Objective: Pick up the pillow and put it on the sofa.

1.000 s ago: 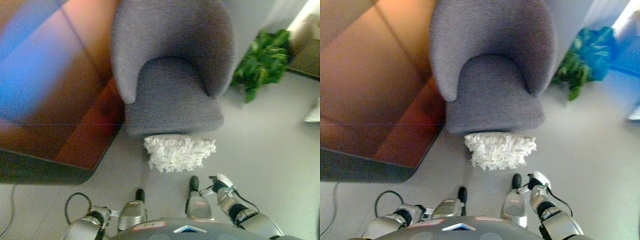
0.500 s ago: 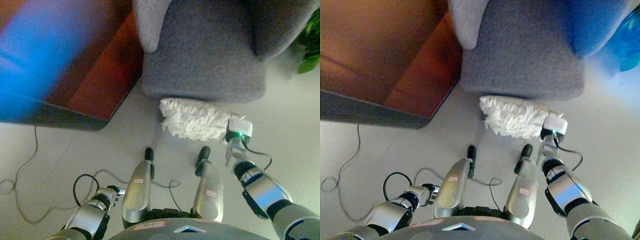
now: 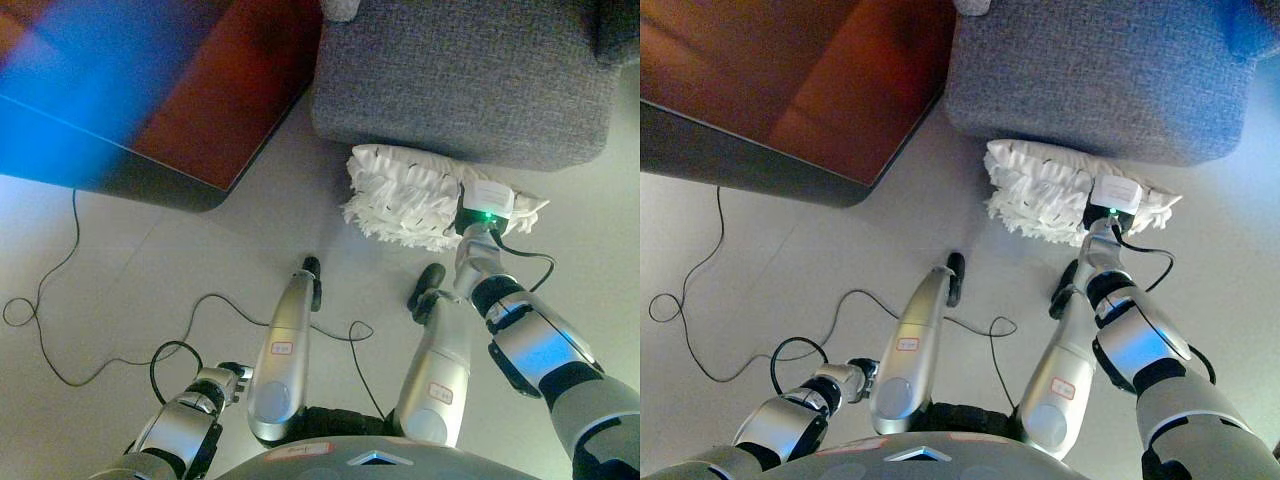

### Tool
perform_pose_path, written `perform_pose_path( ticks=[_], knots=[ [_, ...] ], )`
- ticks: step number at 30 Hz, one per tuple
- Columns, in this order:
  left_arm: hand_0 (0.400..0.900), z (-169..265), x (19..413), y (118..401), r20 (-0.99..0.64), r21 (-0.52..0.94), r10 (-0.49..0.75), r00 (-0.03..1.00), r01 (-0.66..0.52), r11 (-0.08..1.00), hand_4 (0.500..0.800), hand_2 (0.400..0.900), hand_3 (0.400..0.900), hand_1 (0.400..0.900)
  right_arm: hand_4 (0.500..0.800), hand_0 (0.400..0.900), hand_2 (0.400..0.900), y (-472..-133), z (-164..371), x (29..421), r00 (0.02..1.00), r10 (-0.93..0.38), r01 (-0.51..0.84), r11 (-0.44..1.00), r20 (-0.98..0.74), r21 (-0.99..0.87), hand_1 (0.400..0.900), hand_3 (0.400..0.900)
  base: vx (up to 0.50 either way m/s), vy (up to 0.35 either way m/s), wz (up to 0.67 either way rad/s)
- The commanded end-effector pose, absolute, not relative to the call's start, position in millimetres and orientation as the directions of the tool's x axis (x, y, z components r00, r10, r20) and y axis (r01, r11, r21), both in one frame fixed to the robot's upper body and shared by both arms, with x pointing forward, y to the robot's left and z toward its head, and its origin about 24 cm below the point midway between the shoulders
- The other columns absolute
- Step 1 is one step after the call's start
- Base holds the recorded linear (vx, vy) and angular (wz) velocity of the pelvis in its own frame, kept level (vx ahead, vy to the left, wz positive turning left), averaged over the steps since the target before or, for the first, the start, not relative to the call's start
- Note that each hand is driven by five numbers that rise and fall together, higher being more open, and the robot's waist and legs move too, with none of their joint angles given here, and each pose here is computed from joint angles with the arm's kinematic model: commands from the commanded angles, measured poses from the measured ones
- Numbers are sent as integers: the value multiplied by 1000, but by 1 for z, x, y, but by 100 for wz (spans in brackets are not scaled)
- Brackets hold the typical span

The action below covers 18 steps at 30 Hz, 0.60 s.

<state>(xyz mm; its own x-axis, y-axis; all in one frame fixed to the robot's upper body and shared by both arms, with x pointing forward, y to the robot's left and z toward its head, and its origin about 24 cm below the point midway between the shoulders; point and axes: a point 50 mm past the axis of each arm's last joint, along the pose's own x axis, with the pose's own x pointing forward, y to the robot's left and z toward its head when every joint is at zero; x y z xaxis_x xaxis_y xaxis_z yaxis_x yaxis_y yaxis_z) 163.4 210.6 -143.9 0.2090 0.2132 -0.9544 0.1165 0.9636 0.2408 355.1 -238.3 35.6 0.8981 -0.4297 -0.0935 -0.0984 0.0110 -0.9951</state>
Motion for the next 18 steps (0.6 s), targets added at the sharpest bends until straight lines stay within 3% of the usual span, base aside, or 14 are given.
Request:
perform_pose_path(
  ticks=[1,18],
  knots=[
    [900,-152,123,236,-956,292,285,74,125,948,800,900,900,900,800,900,900,-265,84,369,856,-506,102,-36,106,-994,900,900,6,3,3],
    [900,-147,127,240,-966,256,257,15,-38,966,800,900,900,900,800,900,900,-247,159,404,893,-433,176,82,124,-981,900,900,-44,21,1]
  ],
)
